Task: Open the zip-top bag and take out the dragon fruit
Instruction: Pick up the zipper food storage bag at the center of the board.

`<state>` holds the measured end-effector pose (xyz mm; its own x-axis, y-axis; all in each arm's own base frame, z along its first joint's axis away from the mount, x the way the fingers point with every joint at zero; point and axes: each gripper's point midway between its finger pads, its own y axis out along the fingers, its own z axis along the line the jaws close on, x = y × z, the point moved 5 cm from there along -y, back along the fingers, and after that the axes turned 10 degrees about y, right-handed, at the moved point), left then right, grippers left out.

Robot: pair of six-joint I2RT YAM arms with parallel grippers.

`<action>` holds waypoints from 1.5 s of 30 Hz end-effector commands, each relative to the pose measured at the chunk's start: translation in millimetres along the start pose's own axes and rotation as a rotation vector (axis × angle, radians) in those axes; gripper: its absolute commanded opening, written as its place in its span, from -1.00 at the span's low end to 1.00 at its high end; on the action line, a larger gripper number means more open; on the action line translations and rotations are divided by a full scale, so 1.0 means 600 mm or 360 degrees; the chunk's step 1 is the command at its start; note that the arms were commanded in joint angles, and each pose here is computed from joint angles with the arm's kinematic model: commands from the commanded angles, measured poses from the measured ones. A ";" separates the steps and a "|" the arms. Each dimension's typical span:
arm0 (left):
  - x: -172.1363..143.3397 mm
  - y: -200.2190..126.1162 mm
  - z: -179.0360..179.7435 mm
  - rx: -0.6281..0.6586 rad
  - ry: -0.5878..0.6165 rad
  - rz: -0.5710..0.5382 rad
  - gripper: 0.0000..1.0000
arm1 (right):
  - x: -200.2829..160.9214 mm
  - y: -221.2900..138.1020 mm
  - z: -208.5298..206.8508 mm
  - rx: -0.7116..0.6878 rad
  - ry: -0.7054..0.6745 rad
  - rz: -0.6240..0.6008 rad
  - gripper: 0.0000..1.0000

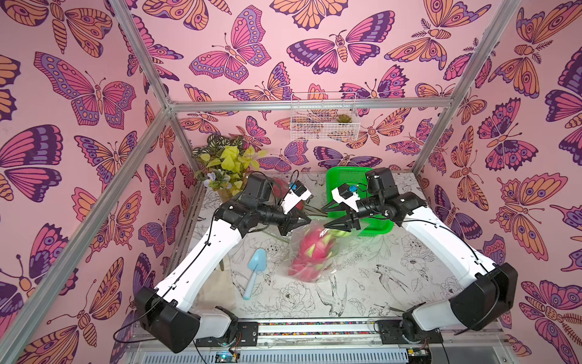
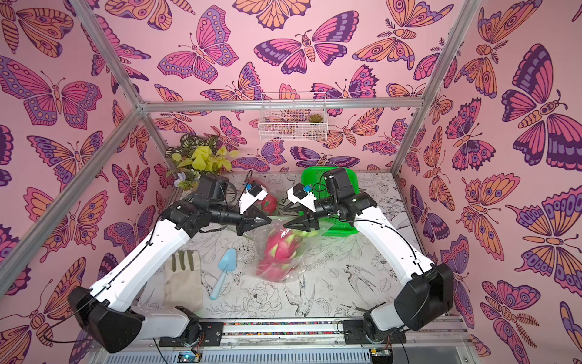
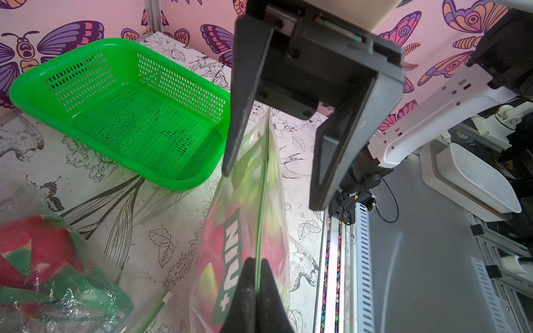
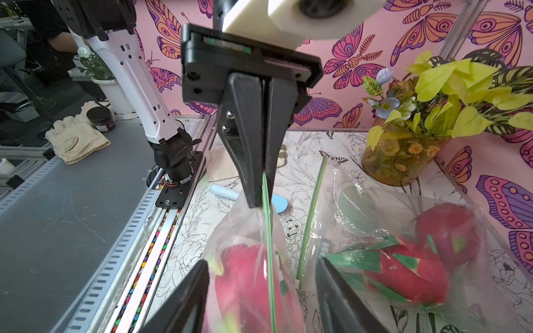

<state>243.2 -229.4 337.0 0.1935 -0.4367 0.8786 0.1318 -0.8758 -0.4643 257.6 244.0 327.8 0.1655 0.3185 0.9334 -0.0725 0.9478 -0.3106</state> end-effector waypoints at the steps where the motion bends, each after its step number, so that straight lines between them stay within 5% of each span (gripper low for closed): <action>1: 0.017 -0.008 -0.005 -0.0041 0.0060 -0.0068 -1.00 | -0.009 0.011 -0.009 -0.0045 0.0065 0.0083 0.11; 5: 0.024 -0.013 -0.010 -0.0049 0.0083 -0.0100 -1.00 | -0.012 0.023 -0.011 -0.0065 0.0075 0.0110 -0.07; 7: 0.023 -0.013 -0.011 -0.0051 0.0086 -0.0107 -1.00 | -0.010 0.028 -0.009 -0.0082 0.0065 0.0115 -0.32; 9: 0.022 -0.013 -0.012 -0.0044 0.0086 -0.0119 -1.00 | -0.011 0.033 -0.011 -0.0127 0.0058 0.0133 -0.89; 12: 0.021 -0.012 -0.010 -0.0022 0.0075 -0.0145 -1.00 | -0.009 0.033 -0.019 -0.0209 0.0073 0.0113 -1.00; 14: 0.019 -0.012 -0.007 0.0014 0.0053 -0.0174 -0.71 | -0.006 0.031 -0.019 -0.0235 0.0072 0.0083 -1.00; 17: 0.016 -0.019 -0.006 0.0096 0.0033 -0.0269 0.16 | 0.000 0.026 -0.012 -0.0252 0.0060 0.0046 -1.00; 20: 0.004 -0.023 0.001 0.0171 -0.0007 -0.0394 0.38 | 0.004 0.020 -0.005 -0.0272 0.0035 0.0008 -1.00; 27: -0.045 -0.023 -0.011 0.0171 0.0127 -0.0712 0.39 | 0.005 0.014 -0.001 -0.0310 0.0032 -0.0003 -1.00; 37: -0.053 -0.023 -0.005 0.0052 0.0117 -0.0746 0.28 | -0.007 0.014 0.011 -0.0272 0.0044 0.0005 -1.00; 45: -0.047 -0.020 -0.012 -0.0097 0.0148 -0.0760 -0.32 | -0.009 0.014 0.020 -0.0219 0.0053 -0.0006 -1.00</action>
<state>235.1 -206.6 303.5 0.0969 -0.0251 0.9950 0.1935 -0.9801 -0.0435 252.0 248.8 311.3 0.2209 0.3411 0.9137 0.0895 0.9258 -0.3673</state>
